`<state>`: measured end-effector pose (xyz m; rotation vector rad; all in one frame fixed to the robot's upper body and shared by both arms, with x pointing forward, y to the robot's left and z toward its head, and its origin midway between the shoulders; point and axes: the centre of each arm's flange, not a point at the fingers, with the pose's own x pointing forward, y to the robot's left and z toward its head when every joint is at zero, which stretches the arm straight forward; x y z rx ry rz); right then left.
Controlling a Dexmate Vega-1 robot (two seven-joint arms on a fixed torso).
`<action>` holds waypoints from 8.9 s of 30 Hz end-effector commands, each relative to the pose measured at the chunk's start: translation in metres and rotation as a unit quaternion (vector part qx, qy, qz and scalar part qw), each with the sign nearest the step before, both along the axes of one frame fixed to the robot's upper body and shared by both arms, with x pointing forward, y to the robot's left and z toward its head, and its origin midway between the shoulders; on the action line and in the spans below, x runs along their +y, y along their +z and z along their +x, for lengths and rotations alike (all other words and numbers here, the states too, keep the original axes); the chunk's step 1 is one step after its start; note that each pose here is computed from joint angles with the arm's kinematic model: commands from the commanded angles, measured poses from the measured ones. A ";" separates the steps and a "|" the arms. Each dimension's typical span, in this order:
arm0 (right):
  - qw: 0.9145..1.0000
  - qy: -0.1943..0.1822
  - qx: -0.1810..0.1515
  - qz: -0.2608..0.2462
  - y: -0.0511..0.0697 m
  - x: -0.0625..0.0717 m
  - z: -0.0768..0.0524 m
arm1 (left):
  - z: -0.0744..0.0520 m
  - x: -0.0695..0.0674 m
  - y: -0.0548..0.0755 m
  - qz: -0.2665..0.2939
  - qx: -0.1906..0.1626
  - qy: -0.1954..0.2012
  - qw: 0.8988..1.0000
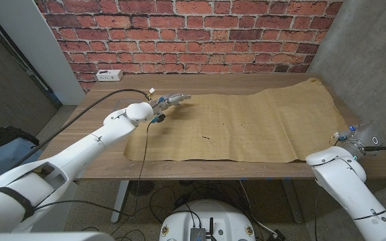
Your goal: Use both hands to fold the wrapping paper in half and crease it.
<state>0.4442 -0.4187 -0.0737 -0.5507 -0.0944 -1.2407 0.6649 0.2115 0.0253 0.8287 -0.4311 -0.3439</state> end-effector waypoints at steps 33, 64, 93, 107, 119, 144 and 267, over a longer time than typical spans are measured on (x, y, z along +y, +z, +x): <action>0.991 -0.007 -0.024 -0.128 0.093 0.089 -0.030 | -0.011 -0.009 -0.008 0.102 -0.008 0.044 0.994; 0.985 0.092 -0.054 -0.135 0.129 0.170 -0.077 | -0.008 -0.013 -0.017 0.141 0.006 0.059 0.988; 0.937 0.301 -0.127 -0.124 0.147 0.211 -0.106 | -0.001 -0.010 -0.015 0.136 0.001 0.050 0.989; 0.906 0.384 -0.122 -0.131 0.150 0.222 -0.113 | -0.001 -0.009 -0.016 0.135 -0.001 0.049 0.990; 0.888 0.442 -0.062 -0.108 0.150 0.222 -0.106 | -0.003 -0.007 -0.017 0.133 -0.002 0.050 0.990; 0.750 0.643 0.088 -0.133 0.153 0.230 -0.064 | -0.007 -0.006 -0.016 0.138 -0.004 0.050 0.989; 0.697 0.657 -0.274 -0.079 0.082 0.206 -0.049 | -0.121 0.047 -0.019 0.196 -0.143 0.048 0.969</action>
